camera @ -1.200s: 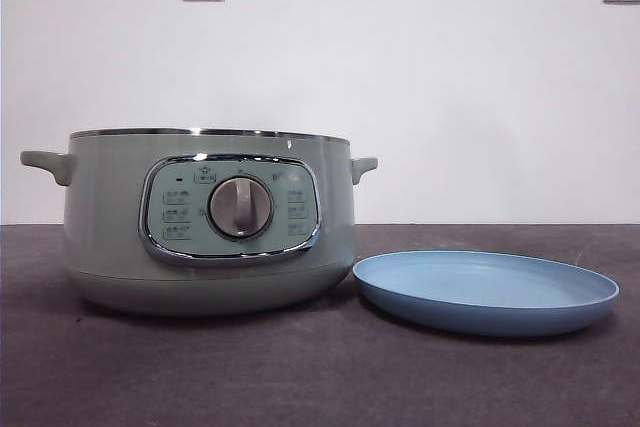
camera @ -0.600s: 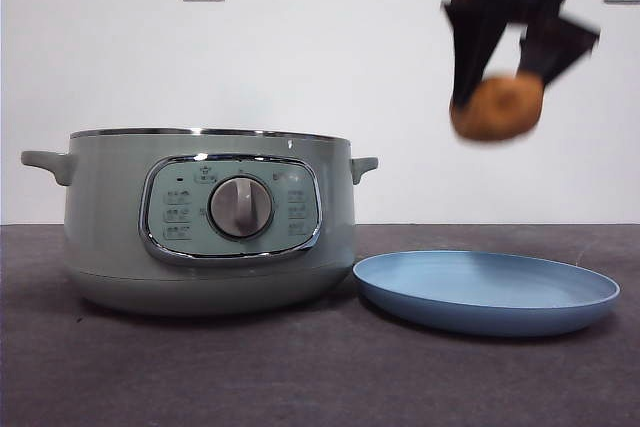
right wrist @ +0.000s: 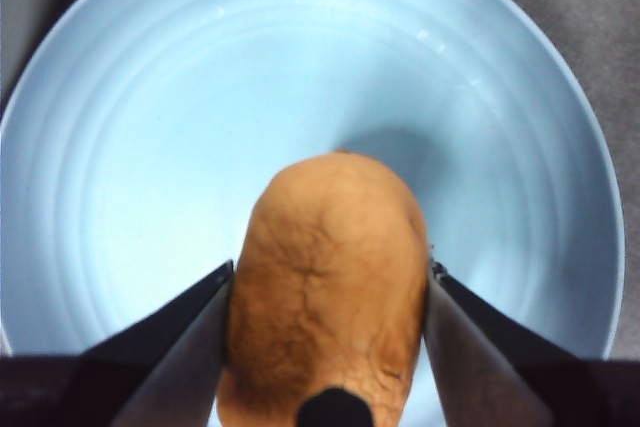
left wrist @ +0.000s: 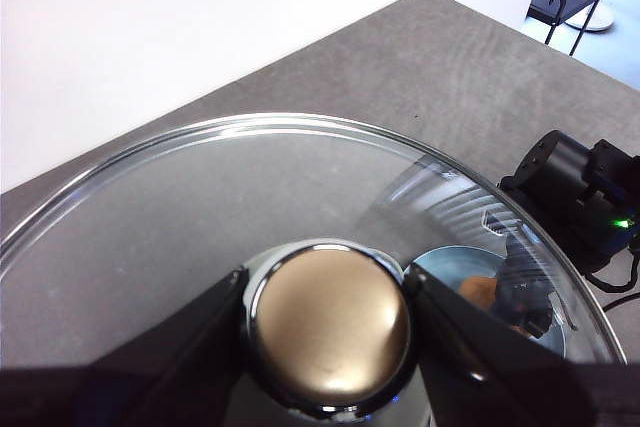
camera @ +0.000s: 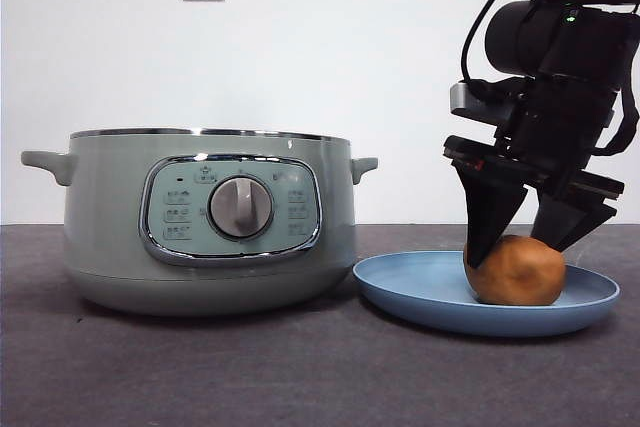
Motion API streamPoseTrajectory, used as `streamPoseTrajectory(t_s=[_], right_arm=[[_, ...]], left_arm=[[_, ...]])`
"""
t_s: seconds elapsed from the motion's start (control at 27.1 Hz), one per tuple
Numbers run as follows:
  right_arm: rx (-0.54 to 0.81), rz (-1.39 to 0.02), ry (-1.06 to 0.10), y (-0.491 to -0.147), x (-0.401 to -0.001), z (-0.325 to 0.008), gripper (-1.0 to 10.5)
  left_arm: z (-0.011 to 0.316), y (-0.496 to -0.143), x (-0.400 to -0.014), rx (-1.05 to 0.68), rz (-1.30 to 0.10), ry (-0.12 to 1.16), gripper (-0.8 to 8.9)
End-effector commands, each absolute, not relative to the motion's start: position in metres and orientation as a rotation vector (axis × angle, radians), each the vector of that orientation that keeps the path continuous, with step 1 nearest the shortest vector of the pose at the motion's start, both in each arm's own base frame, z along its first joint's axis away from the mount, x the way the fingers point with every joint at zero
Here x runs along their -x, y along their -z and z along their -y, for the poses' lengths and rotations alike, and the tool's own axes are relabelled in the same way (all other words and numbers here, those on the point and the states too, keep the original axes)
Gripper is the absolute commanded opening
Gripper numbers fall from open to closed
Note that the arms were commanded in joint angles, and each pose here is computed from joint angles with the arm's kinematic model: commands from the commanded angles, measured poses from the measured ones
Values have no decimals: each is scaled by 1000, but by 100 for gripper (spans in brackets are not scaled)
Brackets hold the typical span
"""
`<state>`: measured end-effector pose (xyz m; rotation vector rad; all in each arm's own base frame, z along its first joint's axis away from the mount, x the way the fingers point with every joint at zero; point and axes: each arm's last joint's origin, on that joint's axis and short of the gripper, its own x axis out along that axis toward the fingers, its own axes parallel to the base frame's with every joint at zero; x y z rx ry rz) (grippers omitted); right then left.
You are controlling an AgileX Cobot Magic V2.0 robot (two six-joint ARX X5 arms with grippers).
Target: Take the potato out from the steamer,put the potato on the plate,close the lid
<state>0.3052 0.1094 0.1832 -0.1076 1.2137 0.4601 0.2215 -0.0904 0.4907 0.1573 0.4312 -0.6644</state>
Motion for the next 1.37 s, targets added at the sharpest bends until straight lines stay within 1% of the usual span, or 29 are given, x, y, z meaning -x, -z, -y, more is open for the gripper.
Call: streamPoseTrajectory(t_s=[0.04, 0.11, 0.15, 0.18, 0.22, 0.41, 0.52, 0.63, 0.78, 0.92, 1.03, 1.22, 1.37], right_arm=[[90, -1246, -443, -176, -303, -110, 121], [90, -1243, -442, -176, -304, -110, 385], [90, -1241, -442, -177, -304, -110, 469], [89, -1240, -442, -177, -304, -110, 524], [87, -1239, -441, -178, -304, -110, 541], [80, -1222, -439, -185, -307, -111, 536], [78, -1193, -443, -199, -308, -111, 536], [75, -1147, -448, -223, -307, -111, 535], [67, -1048, -458, -266, -298, -108, 534], [56, -895, -471, -314, -277, -100, 532], [25, -769, -473, -346, -253, -92, 532], [4, -626, -476, -379, -218, -80, 532], [-11, -547, -478, -396, -195, -72, 531]], left_arm=[[90, -500, -218, -164, -359, 674, -8], [90, -500, -218, -162, -360, 674, -8], [90, -500, -218, -162, -360, 674, -8], [90, -500, -218, -162, -360, 674, -8], [90, -500, -218, -162, -360, 674, -8], [90, -500, -218, -162, -358, 674, -8], [90, -502, -218, -161, -345, 673, -8], [90, -504, -219, -156, -323, 671, -8], [90, -506, -220, -154, -296, 666, -8], [92, -508, -224, -153, -266, 672, -8], [97, -508, -230, -152, -242, 691, -8], [107, -500, -242, -153, -261, 721, -8], [120, -497, -247, -159, -258, 753, -8]])
